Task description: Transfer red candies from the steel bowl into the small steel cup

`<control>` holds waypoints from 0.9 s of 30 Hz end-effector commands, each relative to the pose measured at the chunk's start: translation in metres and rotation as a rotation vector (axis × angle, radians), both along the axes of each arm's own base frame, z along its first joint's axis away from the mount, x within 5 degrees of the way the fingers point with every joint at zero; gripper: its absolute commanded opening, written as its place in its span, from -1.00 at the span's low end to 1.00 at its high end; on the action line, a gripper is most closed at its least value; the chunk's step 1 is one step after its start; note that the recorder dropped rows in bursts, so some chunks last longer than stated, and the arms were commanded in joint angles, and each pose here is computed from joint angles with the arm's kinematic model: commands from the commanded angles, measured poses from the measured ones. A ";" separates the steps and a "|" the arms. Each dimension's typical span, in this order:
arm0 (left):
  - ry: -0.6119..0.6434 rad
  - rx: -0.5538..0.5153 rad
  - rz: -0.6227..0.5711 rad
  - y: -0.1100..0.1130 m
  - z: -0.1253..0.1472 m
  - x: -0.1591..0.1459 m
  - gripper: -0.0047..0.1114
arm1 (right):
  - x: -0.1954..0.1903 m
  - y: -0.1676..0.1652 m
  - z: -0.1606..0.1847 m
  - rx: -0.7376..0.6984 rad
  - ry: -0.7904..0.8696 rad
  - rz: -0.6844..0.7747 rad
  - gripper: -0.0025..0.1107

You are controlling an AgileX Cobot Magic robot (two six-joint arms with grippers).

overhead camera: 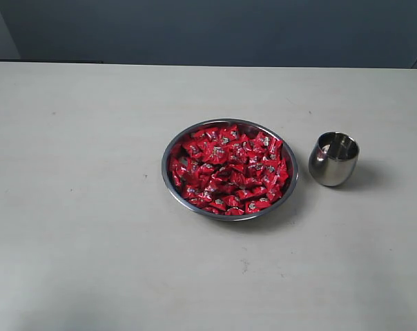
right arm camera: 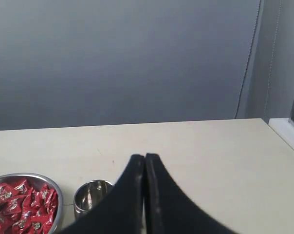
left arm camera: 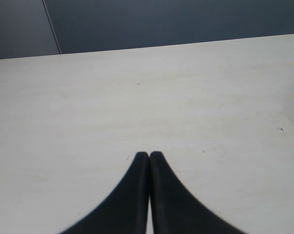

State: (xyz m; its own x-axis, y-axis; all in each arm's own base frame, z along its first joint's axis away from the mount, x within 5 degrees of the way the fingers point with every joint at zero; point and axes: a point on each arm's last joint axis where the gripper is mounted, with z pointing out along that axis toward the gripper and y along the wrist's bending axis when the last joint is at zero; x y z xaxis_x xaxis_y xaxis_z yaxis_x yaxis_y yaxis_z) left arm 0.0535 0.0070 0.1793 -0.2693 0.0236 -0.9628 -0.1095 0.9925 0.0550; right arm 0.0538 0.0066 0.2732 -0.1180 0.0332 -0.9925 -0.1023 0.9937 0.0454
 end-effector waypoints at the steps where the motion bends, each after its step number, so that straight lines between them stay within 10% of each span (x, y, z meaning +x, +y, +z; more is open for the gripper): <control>1: -0.018 0.002 -0.008 0.000 0.004 0.000 -0.91 | 0.001 0.000 0.002 0.037 -0.016 -0.002 -0.96; 6: -0.018 0.002 -0.008 0.000 0.004 0.000 -0.91 | 0.006 0.008 0.001 0.199 0.090 0.047 -0.96; 13: -0.018 0.002 -0.008 0.000 0.004 0.000 -0.91 | 0.056 0.027 0.016 0.044 0.315 0.237 -0.95; 20: -0.018 0.002 -0.008 0.000 0.004 0.000 -0.91 | 0.108 0.048 0.021 -0.017 0.470 0.463 -0.22; 27: -0.018 0.002 -0.008 0.000 0.004 0.000 -0.91 | 0.146 0.078 -0.002 -0.089 0.603 0.606 -0.17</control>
State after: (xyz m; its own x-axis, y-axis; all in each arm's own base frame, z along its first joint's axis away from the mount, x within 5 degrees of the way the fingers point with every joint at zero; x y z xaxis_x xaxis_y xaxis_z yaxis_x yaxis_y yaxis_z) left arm 0.0535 0.0070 0.1793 -0.2693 0.0236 -0.9628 -0.1095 0.9925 0.0550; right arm 0.1861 0.0724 0.2797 -0.5904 -0.2267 -0.7746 -0.5585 0.8076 0.1894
